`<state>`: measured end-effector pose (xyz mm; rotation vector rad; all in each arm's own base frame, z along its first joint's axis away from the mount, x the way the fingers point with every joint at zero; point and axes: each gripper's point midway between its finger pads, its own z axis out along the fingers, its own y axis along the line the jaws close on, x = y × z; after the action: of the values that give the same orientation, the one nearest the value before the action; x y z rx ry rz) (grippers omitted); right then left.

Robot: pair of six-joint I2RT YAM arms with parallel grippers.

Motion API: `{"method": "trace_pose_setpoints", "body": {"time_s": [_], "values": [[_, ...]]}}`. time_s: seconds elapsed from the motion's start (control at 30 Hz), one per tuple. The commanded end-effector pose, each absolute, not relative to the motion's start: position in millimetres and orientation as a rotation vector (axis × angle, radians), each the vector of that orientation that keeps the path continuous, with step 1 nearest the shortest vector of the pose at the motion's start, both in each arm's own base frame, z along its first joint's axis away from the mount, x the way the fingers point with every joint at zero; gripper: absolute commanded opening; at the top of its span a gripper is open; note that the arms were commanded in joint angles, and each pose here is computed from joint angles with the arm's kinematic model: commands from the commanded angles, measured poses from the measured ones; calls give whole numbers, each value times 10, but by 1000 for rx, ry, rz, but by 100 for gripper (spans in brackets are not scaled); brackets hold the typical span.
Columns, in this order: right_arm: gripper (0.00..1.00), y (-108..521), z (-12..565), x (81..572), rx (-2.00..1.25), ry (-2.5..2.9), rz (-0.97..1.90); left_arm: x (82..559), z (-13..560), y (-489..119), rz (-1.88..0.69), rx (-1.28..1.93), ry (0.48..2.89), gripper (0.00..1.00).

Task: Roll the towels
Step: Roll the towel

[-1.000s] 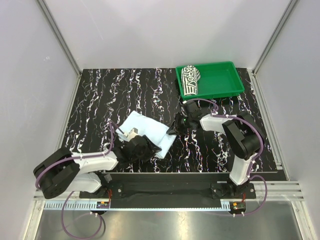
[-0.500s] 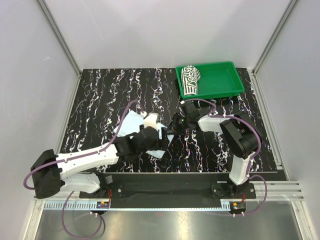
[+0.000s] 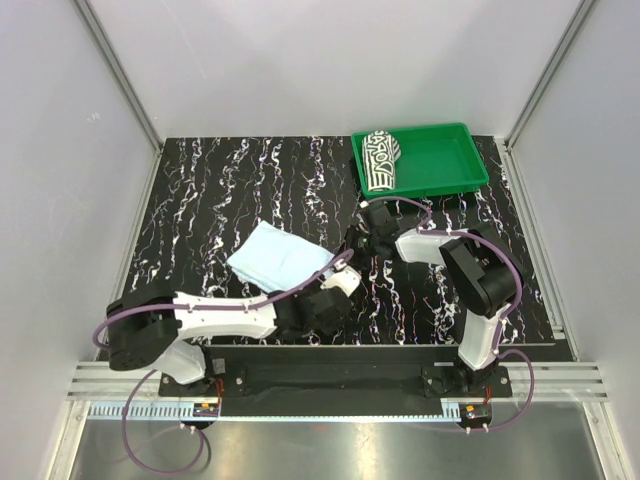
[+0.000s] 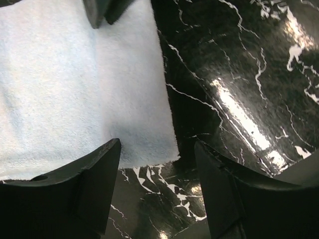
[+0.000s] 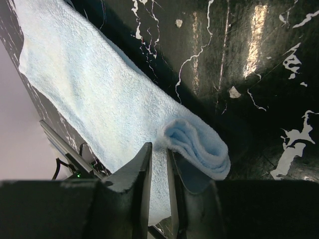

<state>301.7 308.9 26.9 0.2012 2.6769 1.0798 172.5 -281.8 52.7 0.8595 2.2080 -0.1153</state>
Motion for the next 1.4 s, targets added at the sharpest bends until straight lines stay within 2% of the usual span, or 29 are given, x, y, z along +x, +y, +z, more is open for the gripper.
{"method": "trace_pose_setpoints", "body": {"time_s": [0.0, 0.03, 0.07, 0.17, 0.37, 0.47, 0.53, 0.57, 0.6, 0.83, 0.87, 0.9, 1.0, 1.03, 1.17, 1.37], "values": [[25, 3033, 85, 2933, 180, 2741, 985, 1777, 550, -2924, -73, 871, 2138, 66], [25, 3032, 84, 2926, 182, 2745, 985, 1779, 515, -2914, -58, 873, 2145, 67], [24, 3031, 88, 2929, 182, 2743, 984, 1774, 479, -2905, -42, 876, 2152, 73], [24, 3029, 100, 2930, 181, 2744, 981, 1764, 282, -2797, 28, 862, 2189, 77], [24, 3028, 104, 2939, 167, 2752, 969, 1799, 168, -2700, 119, 803, 2223, 77], [24, 3024, 98, 2932, 161, 2760, 964, 1784, 66, -2636, 168, 813, 2244, 67], [24, 3012, 94, 2928, 158, 2764, 954, 1763, 1, -2615, 170, 816, 2260, 54], [24, 3001, 89, 2923, 156, 2770, 944, 1772, -10, -2594, 198, 808, 2265, 46], [24, 2989, 85, 2923, 152, 2772, 938, 1771, -11, -2590, 209, 807, 2267, 25], [26, 2858, 108, 2999, 143, 2793, 859, 1721, -30, -2645, 171, 829, 2293, 18], [29, 2773, 136, 3040, 158, 2793, 823, 1688, -33, -2699, 131, 836, 2307, 18], [38, 2705, 173, 3075, 172, 2788, 806, 1673, 5, -2771, 85, 834, 2310, 17], [58, 2313, 461, 3303, 242, 2733, 715, 1605, 83, -2969, -43, 832, 2331, 15], [68, 2203, 643, 3379, 252, 2690, 702, 1605, 170, -3067, -91, 822, 2325, 15], [80, 1593, 1150, 3571, 309, 2623, 474, 1527, 388, -3377, -281, 805, 2326, 14], [87, 955, 1799, 3513, 419, 2502, 240, 1392, 676, -3776, -539, 770, 2337, 13]]}}
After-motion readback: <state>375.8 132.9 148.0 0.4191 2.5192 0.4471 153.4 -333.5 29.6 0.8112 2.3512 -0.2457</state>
